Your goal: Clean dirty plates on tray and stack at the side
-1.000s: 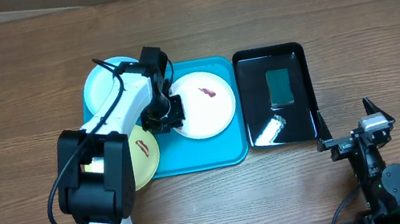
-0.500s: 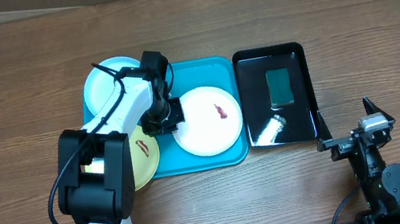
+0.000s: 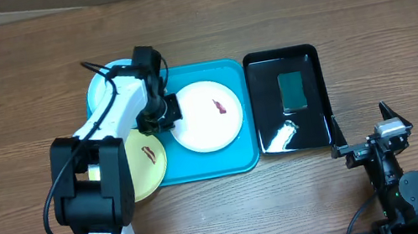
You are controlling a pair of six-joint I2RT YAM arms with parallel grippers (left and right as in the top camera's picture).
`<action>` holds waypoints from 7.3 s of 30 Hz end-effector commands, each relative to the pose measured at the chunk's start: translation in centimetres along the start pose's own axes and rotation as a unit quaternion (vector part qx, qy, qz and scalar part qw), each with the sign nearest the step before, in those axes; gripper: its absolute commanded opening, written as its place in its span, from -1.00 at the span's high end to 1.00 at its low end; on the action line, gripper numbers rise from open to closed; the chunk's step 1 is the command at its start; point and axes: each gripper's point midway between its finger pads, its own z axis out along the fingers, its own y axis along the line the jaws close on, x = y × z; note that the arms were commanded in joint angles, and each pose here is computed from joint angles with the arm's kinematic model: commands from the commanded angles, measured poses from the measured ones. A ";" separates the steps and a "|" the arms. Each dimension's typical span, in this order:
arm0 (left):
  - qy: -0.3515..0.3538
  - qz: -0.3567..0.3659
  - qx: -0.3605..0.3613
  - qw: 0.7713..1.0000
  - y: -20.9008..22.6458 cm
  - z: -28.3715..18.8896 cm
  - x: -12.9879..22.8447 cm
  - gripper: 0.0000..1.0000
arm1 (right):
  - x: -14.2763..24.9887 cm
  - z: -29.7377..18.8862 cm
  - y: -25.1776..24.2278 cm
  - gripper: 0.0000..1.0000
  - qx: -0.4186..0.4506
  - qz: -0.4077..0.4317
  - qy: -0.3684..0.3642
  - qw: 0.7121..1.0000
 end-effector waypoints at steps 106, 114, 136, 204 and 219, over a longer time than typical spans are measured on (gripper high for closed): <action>0.003 0.005 -0.012 1.000 0.5 -0.1 -0.1 0.80 | 13.0 15.0 7.1 -0.48 -0.017 0.055 0.568 0.821; 0.003 0.005 -0.012 1.000 0.5 -0.1 -0.1 0.80 | 14.1 14.8 7.1 -0.42 -0.018 0.056 0.563 0.824; 0.004 0.005 -0.013 1.000 0.5 -0.1 -0.1 0.80 | 14.4 15.2 7.2 -0.27 -0.019 0.057 0.555 0.830; 0.001 0.005 -0.013 1.000 0.5 -0.1 -0.2 0.68 | 13.9 16.2 8.0 0.93 -0.027 0.054 0.548 0.834; 0.002 0.005 -0.014 1.000 0.5 0.0 -0.2 0.47 | 6.5 15.0 8.8 0.93 -0.059 0.076 0.558 0.825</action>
